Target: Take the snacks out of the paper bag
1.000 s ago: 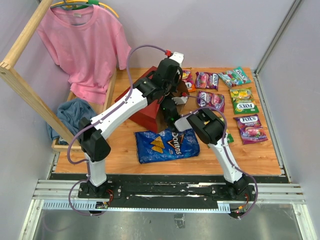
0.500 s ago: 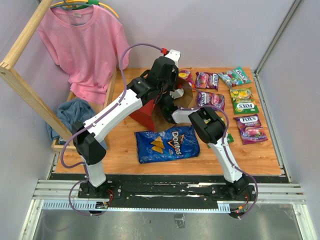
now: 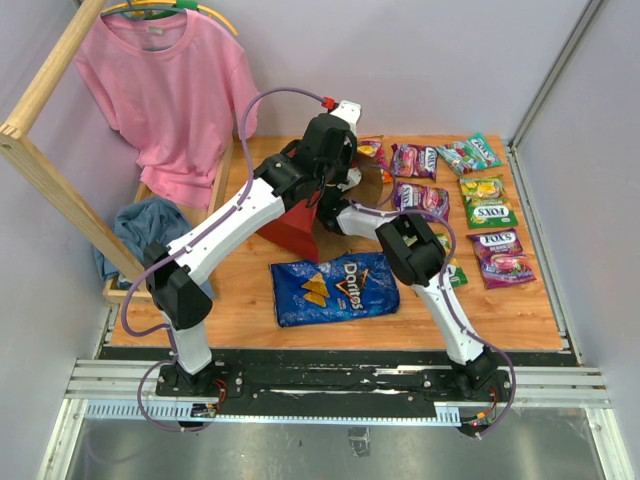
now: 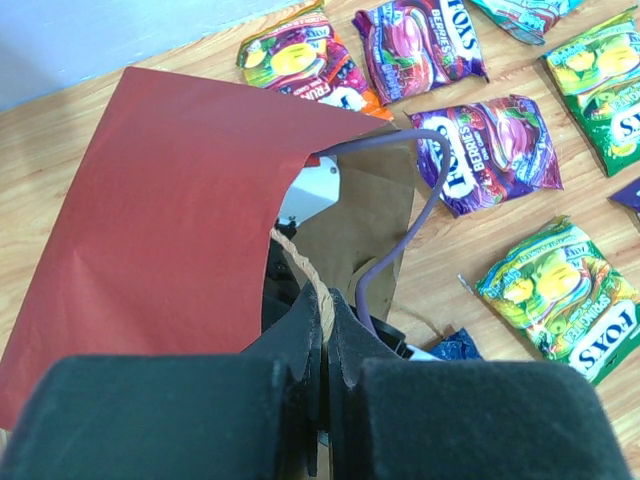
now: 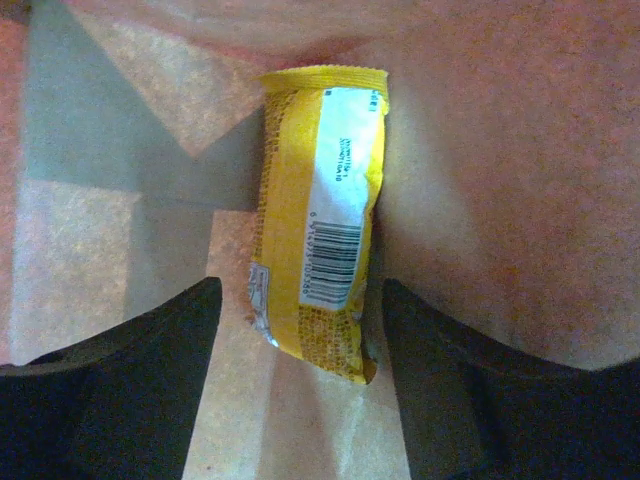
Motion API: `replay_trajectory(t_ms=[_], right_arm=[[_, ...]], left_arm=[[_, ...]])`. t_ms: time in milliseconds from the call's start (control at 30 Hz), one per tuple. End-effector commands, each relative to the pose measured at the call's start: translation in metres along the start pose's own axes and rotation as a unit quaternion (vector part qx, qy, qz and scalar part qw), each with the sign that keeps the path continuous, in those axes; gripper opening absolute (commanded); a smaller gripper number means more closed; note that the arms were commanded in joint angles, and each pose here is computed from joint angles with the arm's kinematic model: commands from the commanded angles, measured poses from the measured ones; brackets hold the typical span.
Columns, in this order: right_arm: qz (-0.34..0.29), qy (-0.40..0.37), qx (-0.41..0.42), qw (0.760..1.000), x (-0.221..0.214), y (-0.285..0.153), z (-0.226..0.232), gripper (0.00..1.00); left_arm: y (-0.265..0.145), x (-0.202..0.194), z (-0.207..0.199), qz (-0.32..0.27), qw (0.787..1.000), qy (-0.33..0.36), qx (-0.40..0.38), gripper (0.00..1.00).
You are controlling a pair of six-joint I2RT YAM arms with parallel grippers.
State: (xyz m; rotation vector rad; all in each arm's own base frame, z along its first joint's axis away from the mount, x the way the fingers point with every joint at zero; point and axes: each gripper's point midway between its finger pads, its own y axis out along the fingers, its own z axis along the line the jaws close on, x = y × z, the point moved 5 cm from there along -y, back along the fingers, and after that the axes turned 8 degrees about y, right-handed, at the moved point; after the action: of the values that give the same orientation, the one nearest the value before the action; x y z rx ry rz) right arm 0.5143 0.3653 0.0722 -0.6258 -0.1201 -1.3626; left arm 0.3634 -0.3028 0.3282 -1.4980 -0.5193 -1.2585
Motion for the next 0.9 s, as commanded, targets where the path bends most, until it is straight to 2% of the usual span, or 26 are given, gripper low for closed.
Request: replay_trajectory(t_ms=[0, 233, 333, 633, 867], right_arm=[[0.0, -0.012, -0.049, 0.999, 0.002, 0.019, -0.033, 0.62], [0.005, -0.001, -0.017, 1.0, 0.004, 0.025, -0.028, 0.22], [-0.001, -0.009, 0.0, 1.0, 0.01, 0.021, -0.019, 0.02], [-0.028, -0.053, 0.076, 0.995, 0.045, -0.039, 0.031, 0.01], [0.008, -0.059, 0.12, 0.991, 0.034, -0.098, 0.038, 0.01]], left_arm=[[-0.007, 0.012, 0.001, -0.021, 1.0, -0.005, -0.007, 0.0], [-0.005, 0.009, 0.003, -0.018, 1.0, 0.0, -0.001, 0.0], [-0.003, 0.005, 0.006, -0.012, 1.0, 0.006, 0.013, 0.01], [0.007, -0.007, 0.04, 0.007, 0.996, 0.013, 0.088, 0.01], [0.021, -0.016, 0.078, 0.018, 0.99, -0.007, 0.141, 0.01]])
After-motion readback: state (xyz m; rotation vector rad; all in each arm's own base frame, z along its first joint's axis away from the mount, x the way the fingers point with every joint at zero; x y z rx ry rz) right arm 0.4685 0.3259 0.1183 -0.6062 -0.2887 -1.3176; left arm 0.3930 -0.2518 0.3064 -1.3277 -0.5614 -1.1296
